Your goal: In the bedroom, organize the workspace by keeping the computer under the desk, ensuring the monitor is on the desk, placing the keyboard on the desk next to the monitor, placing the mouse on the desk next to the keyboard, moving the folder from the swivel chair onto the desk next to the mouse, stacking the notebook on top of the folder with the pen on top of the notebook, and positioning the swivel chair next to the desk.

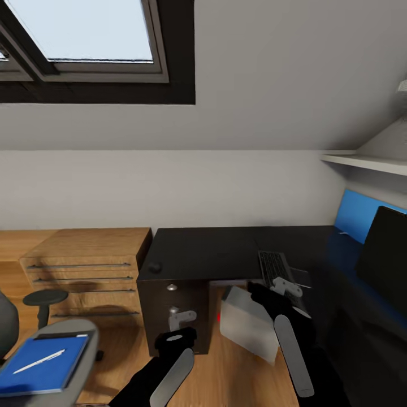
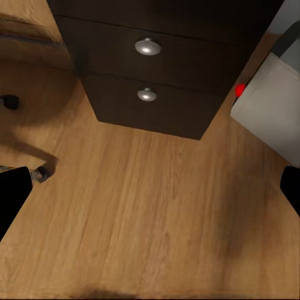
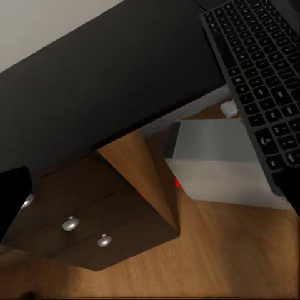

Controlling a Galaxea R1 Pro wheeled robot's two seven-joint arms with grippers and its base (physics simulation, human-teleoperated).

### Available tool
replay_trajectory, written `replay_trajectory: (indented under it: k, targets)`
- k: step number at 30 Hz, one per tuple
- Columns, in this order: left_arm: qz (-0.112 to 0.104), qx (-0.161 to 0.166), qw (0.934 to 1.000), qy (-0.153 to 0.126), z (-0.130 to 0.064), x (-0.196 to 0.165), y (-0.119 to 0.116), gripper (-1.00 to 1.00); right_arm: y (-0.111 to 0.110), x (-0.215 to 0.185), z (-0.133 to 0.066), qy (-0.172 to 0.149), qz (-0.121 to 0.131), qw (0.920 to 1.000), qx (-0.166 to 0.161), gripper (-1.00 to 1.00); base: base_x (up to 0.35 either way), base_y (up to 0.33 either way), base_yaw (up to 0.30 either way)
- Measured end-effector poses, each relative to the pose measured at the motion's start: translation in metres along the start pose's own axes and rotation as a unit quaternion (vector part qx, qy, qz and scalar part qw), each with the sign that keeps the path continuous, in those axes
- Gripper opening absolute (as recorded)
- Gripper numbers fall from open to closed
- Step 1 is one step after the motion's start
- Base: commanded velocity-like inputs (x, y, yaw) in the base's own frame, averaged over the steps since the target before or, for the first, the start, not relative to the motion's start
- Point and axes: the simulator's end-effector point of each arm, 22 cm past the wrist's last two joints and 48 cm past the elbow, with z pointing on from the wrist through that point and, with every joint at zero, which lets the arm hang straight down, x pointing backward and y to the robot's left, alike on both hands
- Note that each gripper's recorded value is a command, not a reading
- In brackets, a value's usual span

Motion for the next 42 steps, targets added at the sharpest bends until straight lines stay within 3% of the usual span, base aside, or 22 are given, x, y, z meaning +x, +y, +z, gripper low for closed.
replay_trajectory:
  k: [12,18,31,37,42]
  targets:
    - [-0.001,0.000,1.0000,0.001,0.000,0.000,0.000,1.00,-0.001,-0.006,0.000,-0.014,0.008,0.9999,0.001,1.00,-0.335,0.000,0.000]
    - [-0.001,0.000,1.0000,-0.001,0.000,-0.001,0.001,1.00,-0.002,0.001,0.003,-0.007,0.006,1.0000,0.001,1.00,-0.101,0.000,0.000]
    - [-0.038,0.002,0.9988,-0.031,0.009,-0.007,0.000,1.00,-0.013,0.036,0.022,0.014,0.006,0.9999,0.006,1.00,-0.003,0.000,0.000]
    - [-0.040,0.001,0.9987,-0.032,0.016,-0.002,0.001,1.00,-0.030,0.055,0.042,-0.010,0.031,0.9992,0.023,1.00,0.000,0.000,0.000]
    - [-0.041,0.001,0.9986,-0.032,0.022,0.003,0.001,1.00,-0.025,0.057,0.050,-0.034,0.065,0.9973,-0.003,1.00,0.000,0.000,0.000]
